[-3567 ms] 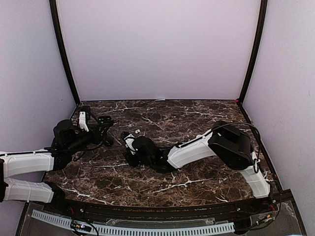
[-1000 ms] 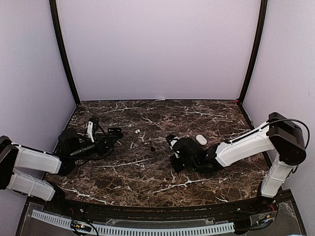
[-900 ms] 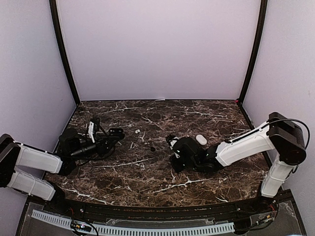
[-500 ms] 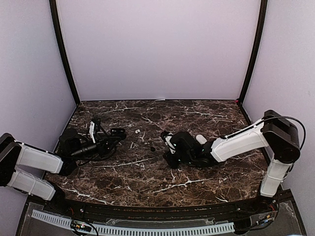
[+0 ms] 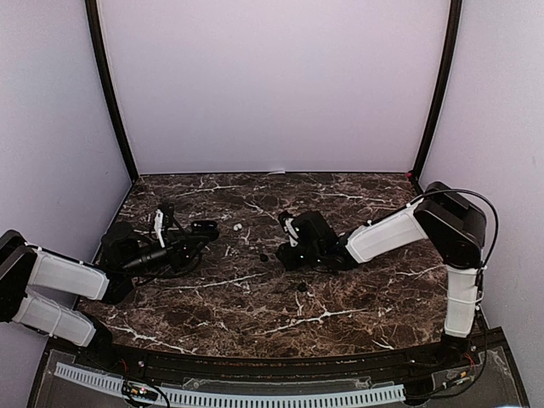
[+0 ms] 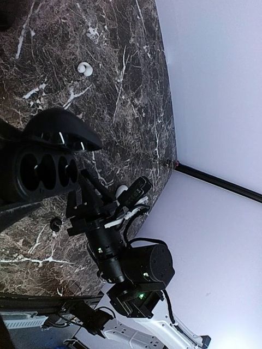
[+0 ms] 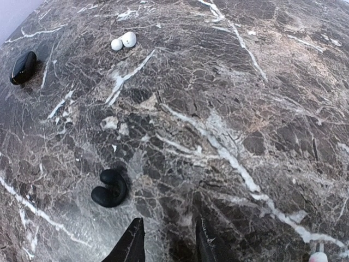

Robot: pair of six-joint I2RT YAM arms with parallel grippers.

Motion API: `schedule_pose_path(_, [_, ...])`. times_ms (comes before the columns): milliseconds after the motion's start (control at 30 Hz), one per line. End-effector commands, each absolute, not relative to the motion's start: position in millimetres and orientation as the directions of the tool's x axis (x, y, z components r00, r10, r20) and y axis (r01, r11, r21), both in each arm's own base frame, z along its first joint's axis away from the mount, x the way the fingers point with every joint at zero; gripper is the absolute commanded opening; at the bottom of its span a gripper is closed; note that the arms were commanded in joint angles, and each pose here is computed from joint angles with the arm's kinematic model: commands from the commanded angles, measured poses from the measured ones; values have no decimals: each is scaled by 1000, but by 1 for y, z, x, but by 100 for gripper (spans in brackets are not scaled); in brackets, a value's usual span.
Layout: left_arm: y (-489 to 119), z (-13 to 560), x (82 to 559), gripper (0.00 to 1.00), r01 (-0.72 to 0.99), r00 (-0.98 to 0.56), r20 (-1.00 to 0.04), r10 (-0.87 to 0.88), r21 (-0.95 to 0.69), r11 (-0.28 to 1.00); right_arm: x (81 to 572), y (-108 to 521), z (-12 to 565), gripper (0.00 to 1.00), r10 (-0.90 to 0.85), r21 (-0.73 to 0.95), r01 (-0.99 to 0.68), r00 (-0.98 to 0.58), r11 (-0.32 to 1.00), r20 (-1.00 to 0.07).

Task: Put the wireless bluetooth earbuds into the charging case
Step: Pick up the left earbud from the center of the board.

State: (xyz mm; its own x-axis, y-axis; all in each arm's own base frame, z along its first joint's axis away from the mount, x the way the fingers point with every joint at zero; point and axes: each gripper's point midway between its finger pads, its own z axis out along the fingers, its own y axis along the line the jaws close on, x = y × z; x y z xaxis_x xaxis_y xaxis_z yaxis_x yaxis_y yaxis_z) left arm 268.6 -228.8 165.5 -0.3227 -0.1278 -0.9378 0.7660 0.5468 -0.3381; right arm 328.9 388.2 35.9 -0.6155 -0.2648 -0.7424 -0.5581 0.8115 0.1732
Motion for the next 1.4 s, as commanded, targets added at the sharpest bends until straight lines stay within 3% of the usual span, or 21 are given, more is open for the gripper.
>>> schedule_pose_path(0, [-230,170,262,17,788,-288,-949,-128,-311,531,340,408,49,32,-189,261,-559,-621,787,-760])
schedule_pose_path(567, [-230,170,263,17,784,-291,-948,-127,-312,536,348,440,41,33,-179,330,-586,-644,740,-743])
schedule_pose_path(1100, [-229,170,263,17,784,-291,-948,-127,-313,537,335,446,33,24,-220,346,-619,-655,705,-723])
schedule_pose_path(1367, [-230,171,262,17,786,-289,-949,-128,-312,534,327,454,34,23,-211,385,-627,-667,677,-715])
